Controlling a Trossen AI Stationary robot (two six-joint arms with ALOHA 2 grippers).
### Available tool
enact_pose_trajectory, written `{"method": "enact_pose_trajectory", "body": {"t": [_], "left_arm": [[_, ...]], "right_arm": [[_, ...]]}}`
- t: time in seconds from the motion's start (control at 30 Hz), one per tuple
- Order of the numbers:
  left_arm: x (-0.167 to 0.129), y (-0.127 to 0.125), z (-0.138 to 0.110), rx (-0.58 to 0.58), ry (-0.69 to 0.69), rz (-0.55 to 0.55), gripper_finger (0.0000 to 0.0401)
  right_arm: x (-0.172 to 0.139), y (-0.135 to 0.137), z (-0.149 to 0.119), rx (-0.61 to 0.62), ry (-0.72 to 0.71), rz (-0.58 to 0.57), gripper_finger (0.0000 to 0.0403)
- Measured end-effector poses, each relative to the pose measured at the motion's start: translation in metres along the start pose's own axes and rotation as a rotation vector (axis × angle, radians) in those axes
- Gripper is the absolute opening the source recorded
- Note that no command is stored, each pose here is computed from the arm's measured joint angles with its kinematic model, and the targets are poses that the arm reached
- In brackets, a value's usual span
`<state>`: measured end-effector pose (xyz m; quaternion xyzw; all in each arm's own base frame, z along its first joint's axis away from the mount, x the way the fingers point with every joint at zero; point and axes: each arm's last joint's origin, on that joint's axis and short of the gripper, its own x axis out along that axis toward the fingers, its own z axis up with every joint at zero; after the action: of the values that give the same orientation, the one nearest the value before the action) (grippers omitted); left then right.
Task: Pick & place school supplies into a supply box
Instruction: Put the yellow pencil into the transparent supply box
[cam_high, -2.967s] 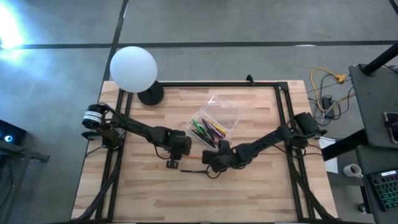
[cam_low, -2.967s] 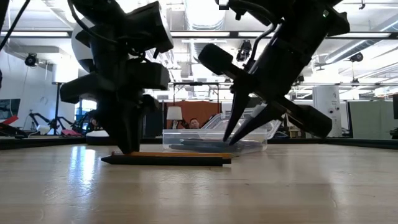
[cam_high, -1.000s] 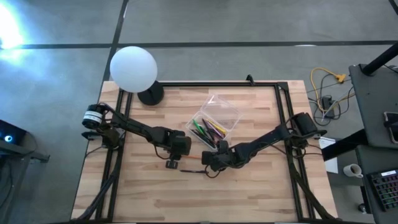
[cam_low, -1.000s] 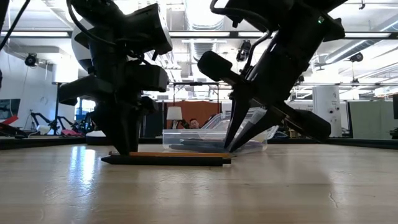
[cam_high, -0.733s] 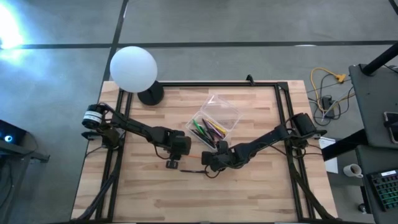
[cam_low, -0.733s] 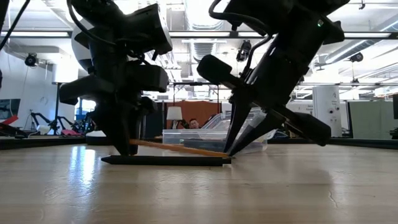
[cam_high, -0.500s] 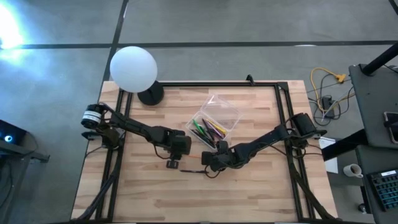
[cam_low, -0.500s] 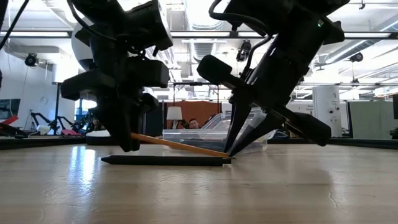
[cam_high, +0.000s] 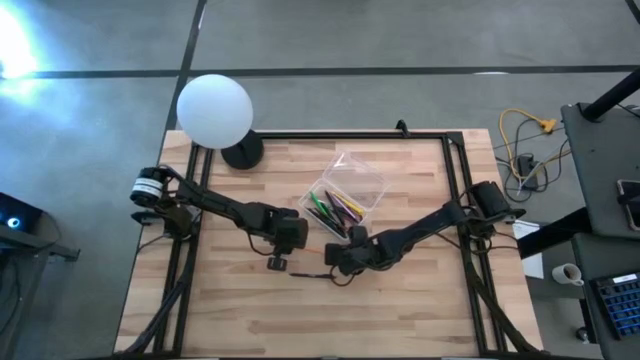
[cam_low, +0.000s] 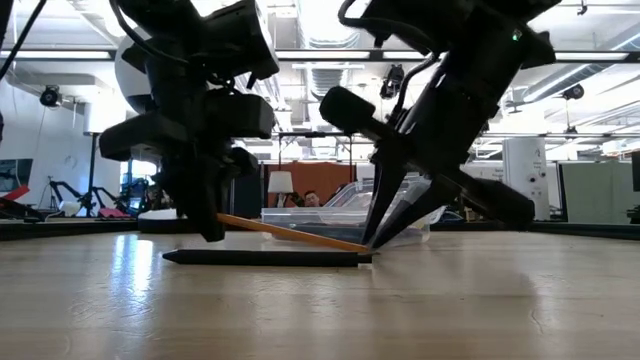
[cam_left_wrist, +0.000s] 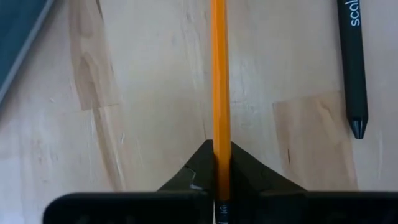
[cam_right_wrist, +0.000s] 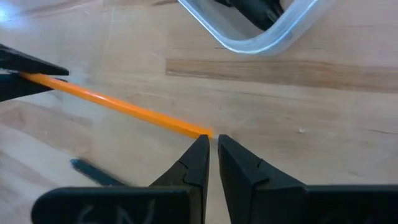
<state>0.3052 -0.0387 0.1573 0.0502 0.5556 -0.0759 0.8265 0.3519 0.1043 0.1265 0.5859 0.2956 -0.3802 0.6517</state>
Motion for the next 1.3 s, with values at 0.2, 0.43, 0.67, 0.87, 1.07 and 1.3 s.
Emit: {"method": "enact_pose_trajectory", "body": {"t": [0.2, 0.43, 0.67, 0.87, 1.07, 1.3], "left_arm": [[-0.006, 0.0, 0.0, 0.0, -0.01, 0.008, 0.0006], [-0.043, 0.003, 0.021, 0.124, -0.052, 0.093, 0.0005], [-0.078, 0.04, 0.059, 0.242, -0.141, 0.244, 0.0006], [-0.071, 0.104, 0.06, 0.23, -0.011, 0.299, 0.0007], [-0.05, 0.12, 0.057, 0.365, 0.121, 0.246, 0.0008], [-0.028, 0.119, 0.059, 0.41, 0.147, 0.223, 0.0012]], "right_arm": [[-0.05, 0.011, 0.003, -0.061, -0.07, 0.079, 0.0029], [-0.139, -0.006, 0.018, -0.096, -0.344, 0.101, 0.0029], [-0.169, -0.023, 0.029, -0.113, -0.412, 0.051, 0.0029], [-0.156, -0.023, 0.021, -0.096, -0.404, 0.035, 0.0029], [-0.146, -0.026, 0.01, -0.103, -0.341, -0.011, 0.0029], [-0.145, -0.028, 0.008, -0.131, -0.335, -0.026, 0.0029]]}}
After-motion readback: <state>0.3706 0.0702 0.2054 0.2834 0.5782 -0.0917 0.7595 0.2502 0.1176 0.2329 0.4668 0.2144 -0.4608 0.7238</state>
